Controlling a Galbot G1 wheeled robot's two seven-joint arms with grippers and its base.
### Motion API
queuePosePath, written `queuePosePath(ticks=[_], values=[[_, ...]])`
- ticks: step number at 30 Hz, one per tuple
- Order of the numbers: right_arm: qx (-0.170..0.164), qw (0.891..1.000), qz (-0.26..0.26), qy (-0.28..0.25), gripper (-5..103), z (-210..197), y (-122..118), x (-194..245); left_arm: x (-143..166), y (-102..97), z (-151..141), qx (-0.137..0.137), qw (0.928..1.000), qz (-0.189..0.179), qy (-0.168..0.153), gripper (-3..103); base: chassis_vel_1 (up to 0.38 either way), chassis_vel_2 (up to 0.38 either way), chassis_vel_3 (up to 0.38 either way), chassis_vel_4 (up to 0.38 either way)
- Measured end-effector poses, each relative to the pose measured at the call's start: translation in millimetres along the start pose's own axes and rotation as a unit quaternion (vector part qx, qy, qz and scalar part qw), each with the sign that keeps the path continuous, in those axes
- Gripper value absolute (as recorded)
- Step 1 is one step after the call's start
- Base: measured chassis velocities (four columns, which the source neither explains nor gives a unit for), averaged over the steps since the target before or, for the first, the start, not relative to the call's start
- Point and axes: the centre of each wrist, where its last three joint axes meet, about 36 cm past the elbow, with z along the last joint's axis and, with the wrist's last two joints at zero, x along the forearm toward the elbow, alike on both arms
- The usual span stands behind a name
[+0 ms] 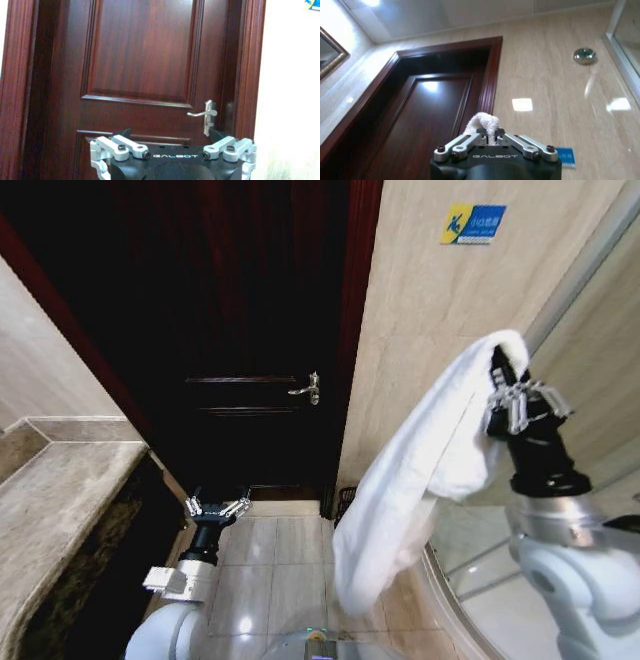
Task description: Discard the used towel into the hamper.
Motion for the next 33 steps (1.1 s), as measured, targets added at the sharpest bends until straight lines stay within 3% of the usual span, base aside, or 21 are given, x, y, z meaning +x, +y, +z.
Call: queuePosePath(ticks=[8,21,33], values=[[0.01,1.0,-0.009,-0.027,5,3.5,-27.5,-33.4,0.0,0.0,0.0,0.0,1.0,0.0,0.0,100,0.029,-0.039,-0.025,0.03],[0.017,0.999,0.01,-0.031,5,43.9,-90.5,-77.3,0.0,0.0,0.0,0.0,1.0,0.0,0.0,100,0.0,0.0,0.0,0.0],[-0.016,0.999,0.004,-0.041,5,68.5,-79.2,-91.6,0.0,0.0,0.0,0.0,1.0,0.0,0.0,100,0.0,0.0,0.0,0.0]])
